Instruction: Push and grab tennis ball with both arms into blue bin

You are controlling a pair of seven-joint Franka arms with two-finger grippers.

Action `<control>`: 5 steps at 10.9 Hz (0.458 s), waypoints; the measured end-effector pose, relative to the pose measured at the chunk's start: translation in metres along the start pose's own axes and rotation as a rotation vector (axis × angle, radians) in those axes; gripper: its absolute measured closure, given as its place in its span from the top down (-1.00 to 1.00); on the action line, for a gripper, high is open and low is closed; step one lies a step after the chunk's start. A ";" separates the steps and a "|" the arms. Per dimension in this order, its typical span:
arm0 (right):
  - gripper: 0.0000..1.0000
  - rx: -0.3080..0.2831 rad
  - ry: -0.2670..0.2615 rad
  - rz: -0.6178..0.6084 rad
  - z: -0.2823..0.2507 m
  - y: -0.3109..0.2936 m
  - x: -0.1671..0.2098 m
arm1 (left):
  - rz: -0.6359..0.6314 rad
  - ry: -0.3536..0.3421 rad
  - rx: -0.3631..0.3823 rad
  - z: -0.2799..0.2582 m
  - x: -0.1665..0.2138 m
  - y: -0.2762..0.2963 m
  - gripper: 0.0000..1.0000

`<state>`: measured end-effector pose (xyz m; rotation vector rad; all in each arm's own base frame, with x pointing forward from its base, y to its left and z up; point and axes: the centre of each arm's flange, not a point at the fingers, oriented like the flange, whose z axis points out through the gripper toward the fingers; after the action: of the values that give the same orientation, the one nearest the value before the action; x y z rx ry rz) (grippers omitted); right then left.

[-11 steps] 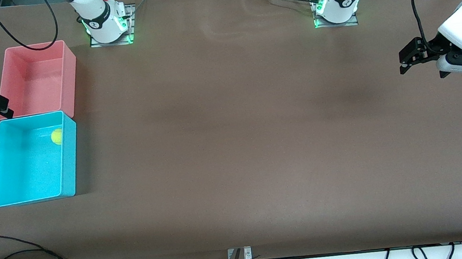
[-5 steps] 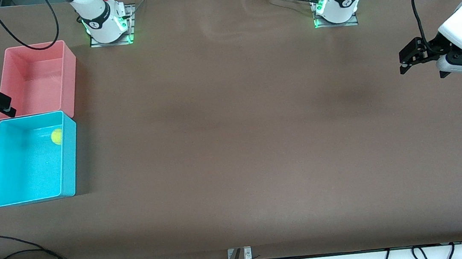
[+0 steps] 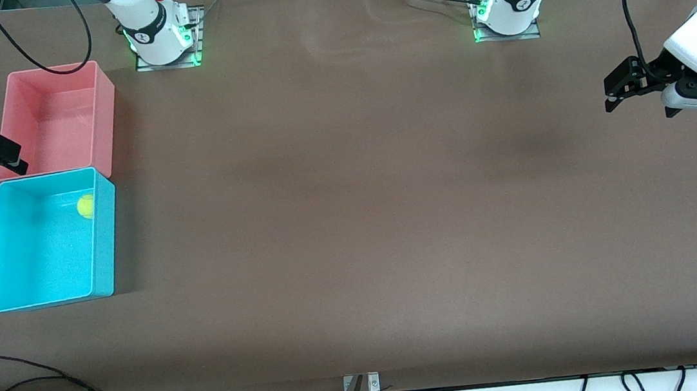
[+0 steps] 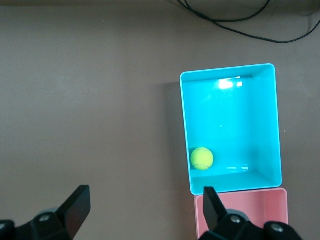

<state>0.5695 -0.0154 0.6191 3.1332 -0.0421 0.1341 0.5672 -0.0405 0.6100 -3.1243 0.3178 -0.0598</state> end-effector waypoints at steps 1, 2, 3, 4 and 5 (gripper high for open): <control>1.00 0.000 -0.003 0.001 -0.002 0.001 -0.002 | 0.000 0.000 0.000 0.000 0.000 0.000 1.00; 1.00 0.000 -0.003 0.002 -0.004 0.001 -0.003 | 0.000 0.000 0.000 0.000 0.000 0.000 1.00; 1.00 0.000 -0.002 0.004 -0.005 0.003 -0.004 | 0.000 0.000 0.000 0.000 0.000 0.000 1.00; 1.00 0.000 -0.002 0.006 -0.005 0.004 -0.004 | 0.000 0.000 0.000 0.000 0.000 0.000 1.00; 1.00 0.000 -0.004 0.008 -0.005 0.004 -0.004 | 0.000 0.000 0.000 0.000 0.000 0.000 1.00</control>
<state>0.5650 -0.0198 0.6235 3.1337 -0.0544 0.1273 0.5672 -0.0404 0.6099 -3.1244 0.3174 -0.0591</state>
